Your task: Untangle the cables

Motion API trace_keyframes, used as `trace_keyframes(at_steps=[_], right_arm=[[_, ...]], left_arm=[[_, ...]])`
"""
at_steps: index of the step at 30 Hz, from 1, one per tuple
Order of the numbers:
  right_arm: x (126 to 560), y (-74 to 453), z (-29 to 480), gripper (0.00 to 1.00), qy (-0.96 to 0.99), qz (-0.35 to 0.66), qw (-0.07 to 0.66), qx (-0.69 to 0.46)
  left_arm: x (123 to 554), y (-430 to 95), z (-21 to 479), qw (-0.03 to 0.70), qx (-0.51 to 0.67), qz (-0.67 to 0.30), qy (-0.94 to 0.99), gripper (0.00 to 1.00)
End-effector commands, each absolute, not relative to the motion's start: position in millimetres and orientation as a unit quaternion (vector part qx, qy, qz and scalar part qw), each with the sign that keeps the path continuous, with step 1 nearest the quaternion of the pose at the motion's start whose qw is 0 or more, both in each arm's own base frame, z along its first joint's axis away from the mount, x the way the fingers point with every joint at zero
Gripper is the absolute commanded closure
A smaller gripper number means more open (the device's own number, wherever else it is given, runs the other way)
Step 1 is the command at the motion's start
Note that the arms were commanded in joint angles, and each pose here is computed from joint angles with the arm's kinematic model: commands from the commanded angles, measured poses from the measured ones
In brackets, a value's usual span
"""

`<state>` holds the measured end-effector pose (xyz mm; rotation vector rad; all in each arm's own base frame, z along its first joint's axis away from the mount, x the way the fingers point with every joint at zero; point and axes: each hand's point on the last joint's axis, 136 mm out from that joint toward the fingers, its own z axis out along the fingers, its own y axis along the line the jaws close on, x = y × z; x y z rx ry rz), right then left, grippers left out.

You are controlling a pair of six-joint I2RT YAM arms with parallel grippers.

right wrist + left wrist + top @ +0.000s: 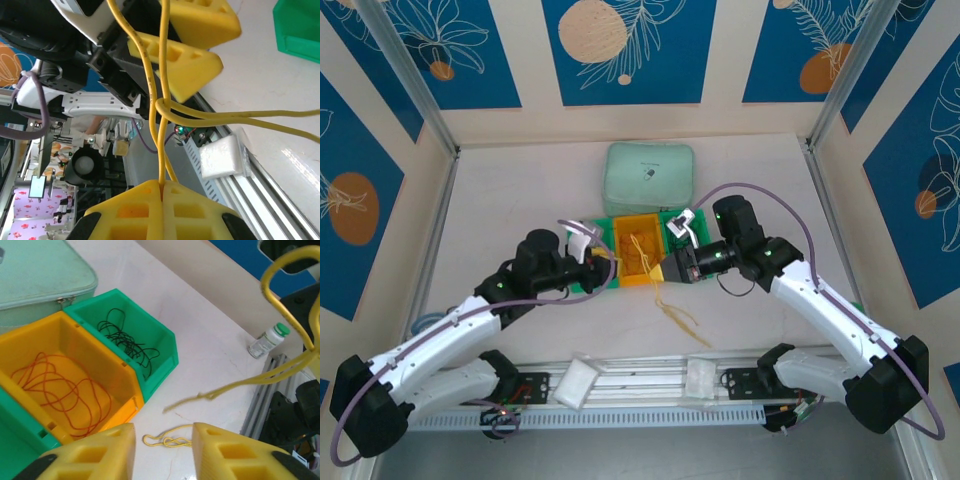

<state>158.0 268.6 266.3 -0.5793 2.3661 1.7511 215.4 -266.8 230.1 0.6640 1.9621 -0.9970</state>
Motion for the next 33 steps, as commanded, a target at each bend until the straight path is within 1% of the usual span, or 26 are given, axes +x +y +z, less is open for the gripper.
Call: trace_keyframes(at_steps=[1, 6, 11, 22, 33], right_arm=[[156.8, 267.3, 294.2, 1.0, 0.763, 0.61, 0.075, -0.2], [158.7, 266.4, 310.9, 1.0, 0.749, 0.626, 0.078, -0.203], [155.5, 267.0, 324.4, 1.0, 0.736, 0.638, 0.072, -0.214], [155.0, 268.3, 341.4, 1.0, 0.72, 0.654, 0.06, -0.224], [154.2, 270.3, 350.3, 1.0, 0.713, 0.661, 0.055, -0.227]], left_arm=[[205.1, -281.0, 242.4, 0.423, 0.311, -0.414, 0.744, 0.61], [207.4, -280.6, 231.5, 0.414, 0.324, -0.39, 0.756, 0.59], [207.5, -283.8, 229.1, 0.416, 0.342, -0.385, 0.75, 0.63], [201.4, -291.6, 251.2, 0.45, 0.408, -0.381, 0.697, 0.58], [181.4, -296.4, 270.9, 0.464, 0.461, -0.405, 0.639, 0.55]])
